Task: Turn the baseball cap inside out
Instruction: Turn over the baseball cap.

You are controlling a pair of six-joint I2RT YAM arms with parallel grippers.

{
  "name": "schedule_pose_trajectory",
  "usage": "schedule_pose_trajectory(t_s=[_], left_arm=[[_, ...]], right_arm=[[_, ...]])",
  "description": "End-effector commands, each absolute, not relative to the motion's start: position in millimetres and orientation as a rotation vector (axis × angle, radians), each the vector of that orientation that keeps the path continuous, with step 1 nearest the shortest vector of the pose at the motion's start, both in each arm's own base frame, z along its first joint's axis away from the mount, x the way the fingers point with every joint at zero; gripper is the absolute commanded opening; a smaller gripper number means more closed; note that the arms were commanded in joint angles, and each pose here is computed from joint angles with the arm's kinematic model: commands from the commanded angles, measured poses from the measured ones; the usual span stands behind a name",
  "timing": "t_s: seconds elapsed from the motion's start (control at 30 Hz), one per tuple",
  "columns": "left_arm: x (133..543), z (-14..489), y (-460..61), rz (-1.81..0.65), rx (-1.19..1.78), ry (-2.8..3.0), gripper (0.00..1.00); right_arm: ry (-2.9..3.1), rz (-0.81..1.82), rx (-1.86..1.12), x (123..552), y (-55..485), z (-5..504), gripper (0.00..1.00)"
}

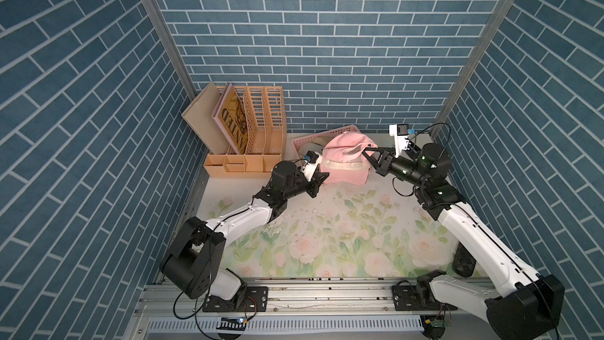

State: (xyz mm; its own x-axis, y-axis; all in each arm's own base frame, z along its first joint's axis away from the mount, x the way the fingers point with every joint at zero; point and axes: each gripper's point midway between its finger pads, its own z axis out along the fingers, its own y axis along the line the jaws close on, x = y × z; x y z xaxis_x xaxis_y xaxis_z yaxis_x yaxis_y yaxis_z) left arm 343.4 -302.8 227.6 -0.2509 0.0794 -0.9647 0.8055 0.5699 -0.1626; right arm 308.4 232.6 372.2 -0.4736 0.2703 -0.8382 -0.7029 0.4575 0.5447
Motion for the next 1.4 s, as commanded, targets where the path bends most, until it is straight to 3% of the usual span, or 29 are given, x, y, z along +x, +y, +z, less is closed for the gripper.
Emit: schedule_pose_trajectory(t_s=[0.0, 0.3, 0.57, 0.87, 1.03, 1.1, 1.23, 1.37], left_arm=[[331.5, 262.2, -311.4, -0.941, 0.761, 1.571, 0.00], [311.9, 276.0, -312.7, -1.084, 0.749, 1.603, 0.00], [297.8, 207.4, -334.0, -1.189, 0.758, 1.996, 0.00], [301.2, 187.1, -347.4, -1.346, 0.537, 2.161, 0.00], [307.0, 179.7, -350.7, -1.316, 0.521, 2.238, 0.00], [310.1, 176.8, -350.3, -1.290, 0.520, 2.256, 0.00], [308.3, 173.4, -354.6, -1.273, 0.535, 2.271, 0.00], [298.1, 173.8, -364.1, -1.247, 0.574, 2.276, 0.00]], right_arm=[[1.669, 1.247, -0.386, 307.0, 233.8, 376.3, 0.00], [1.721, 1.150, -0.280, 323.4, 200.7, 355.6, 0.02], [1.703, 0.981, -0.346, 325.3, 187.8, 364.6, 0.47], [1.801, 0.847, -0.353, 303.2, 179.5, 341.4, 0.57], [1.841, 0.808, -0.424, 278.5, 206.3, 317.6, 0.56], [1.856, 0.829, -0.472, 272.4, 222.4, 308.1, 0.49], [1.917, 0.794, -0.477, 287.2, 239.2, 273.1, 0.24], [1.894, 0.736, -0.417, 321.5, 248.0, 258.3, 0.13]])
